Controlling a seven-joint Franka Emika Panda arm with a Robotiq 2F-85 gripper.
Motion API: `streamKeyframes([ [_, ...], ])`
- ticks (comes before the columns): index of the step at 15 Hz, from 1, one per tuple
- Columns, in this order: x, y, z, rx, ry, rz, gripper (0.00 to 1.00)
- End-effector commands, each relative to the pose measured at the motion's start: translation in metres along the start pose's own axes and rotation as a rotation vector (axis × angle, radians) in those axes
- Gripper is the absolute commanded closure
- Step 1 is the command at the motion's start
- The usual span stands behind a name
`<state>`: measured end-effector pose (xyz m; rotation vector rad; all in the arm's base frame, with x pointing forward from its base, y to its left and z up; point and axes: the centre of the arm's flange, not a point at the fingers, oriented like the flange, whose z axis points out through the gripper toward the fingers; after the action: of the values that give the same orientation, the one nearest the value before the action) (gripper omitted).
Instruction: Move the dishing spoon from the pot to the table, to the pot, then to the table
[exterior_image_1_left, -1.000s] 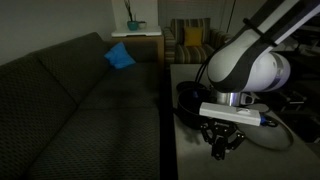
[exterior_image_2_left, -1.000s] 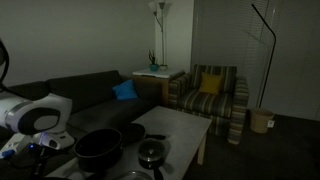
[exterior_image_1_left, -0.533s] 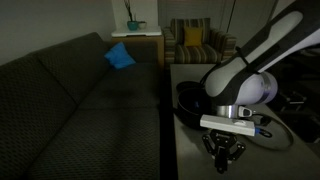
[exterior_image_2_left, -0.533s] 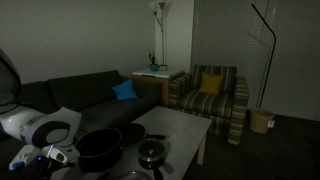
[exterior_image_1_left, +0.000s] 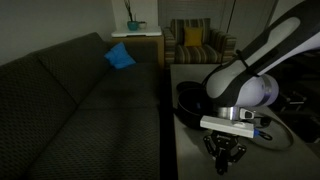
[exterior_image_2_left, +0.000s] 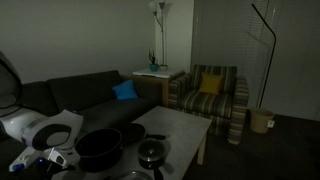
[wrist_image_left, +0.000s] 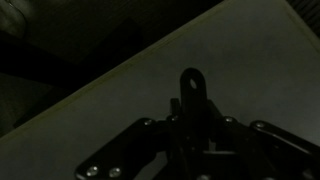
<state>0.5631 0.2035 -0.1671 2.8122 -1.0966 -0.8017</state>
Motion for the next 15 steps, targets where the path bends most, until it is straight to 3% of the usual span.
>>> streamKeyframes([
  [1, 0.01, -0.011, 0.006, 0.021, -0.004, 0.026, 0.45],
  [7, -0.003, -0.004, -0.027, 0.073, 0.05, 0.02, 0.04],
  [15, -0.023, -0.005, -0.079, 0.105, 0.089, -0.029, 0.0],
])
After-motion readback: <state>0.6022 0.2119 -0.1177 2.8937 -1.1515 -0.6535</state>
